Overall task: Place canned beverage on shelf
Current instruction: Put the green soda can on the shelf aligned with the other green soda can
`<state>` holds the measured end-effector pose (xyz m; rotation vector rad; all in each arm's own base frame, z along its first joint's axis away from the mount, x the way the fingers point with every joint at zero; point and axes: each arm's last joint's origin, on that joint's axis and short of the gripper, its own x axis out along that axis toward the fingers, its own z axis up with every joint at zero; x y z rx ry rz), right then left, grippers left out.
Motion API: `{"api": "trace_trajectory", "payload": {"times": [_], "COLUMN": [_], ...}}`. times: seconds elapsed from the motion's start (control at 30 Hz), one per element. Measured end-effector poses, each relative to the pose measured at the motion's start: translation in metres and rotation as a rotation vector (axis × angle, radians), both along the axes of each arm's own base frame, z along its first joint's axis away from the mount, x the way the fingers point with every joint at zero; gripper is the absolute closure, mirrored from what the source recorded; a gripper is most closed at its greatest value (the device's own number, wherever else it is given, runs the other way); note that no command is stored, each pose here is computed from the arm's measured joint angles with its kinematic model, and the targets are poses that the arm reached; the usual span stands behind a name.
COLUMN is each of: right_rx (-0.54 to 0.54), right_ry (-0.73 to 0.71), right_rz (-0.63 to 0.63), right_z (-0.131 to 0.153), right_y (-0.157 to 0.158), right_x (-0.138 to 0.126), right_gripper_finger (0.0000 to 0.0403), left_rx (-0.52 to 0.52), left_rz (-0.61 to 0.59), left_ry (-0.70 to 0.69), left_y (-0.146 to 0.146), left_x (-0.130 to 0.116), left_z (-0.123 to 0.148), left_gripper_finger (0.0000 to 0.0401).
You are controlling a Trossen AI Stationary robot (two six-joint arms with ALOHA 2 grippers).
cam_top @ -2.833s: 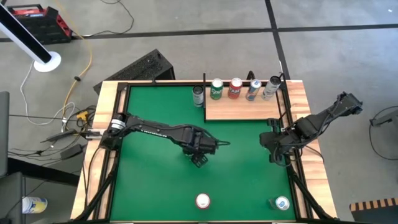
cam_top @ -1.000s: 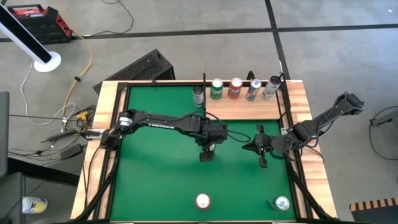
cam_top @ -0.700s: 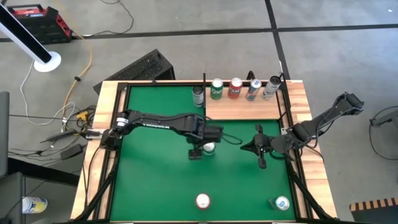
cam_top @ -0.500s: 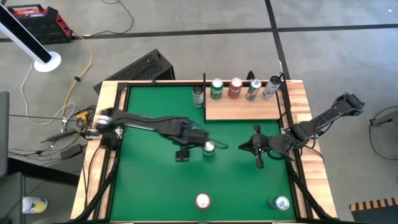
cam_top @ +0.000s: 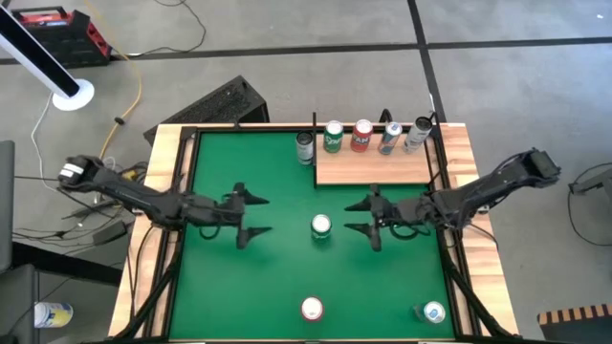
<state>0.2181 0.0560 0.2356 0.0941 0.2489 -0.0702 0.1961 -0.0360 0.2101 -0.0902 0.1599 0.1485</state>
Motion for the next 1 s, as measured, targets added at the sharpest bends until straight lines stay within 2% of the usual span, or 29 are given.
{"api": "trace_trajectory", "payload": {"times": [0.13, 0.4, 0.77, 1.0], "right_rx": [-0.018, -0.050, -0.022, -0.004], "right_ry": [-0.021, -0.078, -0.075, -0.046], "right_rz": [0.006, -0.006, -0.109, -0.112], "right_z": [-0.010, -0.032, -0.063, -0.071], "right_y": [0.004, 0.011, -0.002, -0.001], "right_x": [0.016, 0.041, 0.063, 0.066], "right_gripper_finger": [0.0105, 0.0048, 0.0024, 0.0021], "left_rx": [-0.033, -0.031, 0.047, 0.112], "left_rz": [0.015, -0.025, -0.085, -0.112], "left_ry": [-0.148, -0.136, -0.130, -0.124], "left_y": [0.009, 0.010, 0.008, 0.013], "left_x": [-0.021, -0.026, -0.026, -0.025], "left_z": [-0.022, -0.032, -0.032, -0.032], "left_gripper_finger": [0.0023, 0.0024, 0.0024, 0.0024]}}
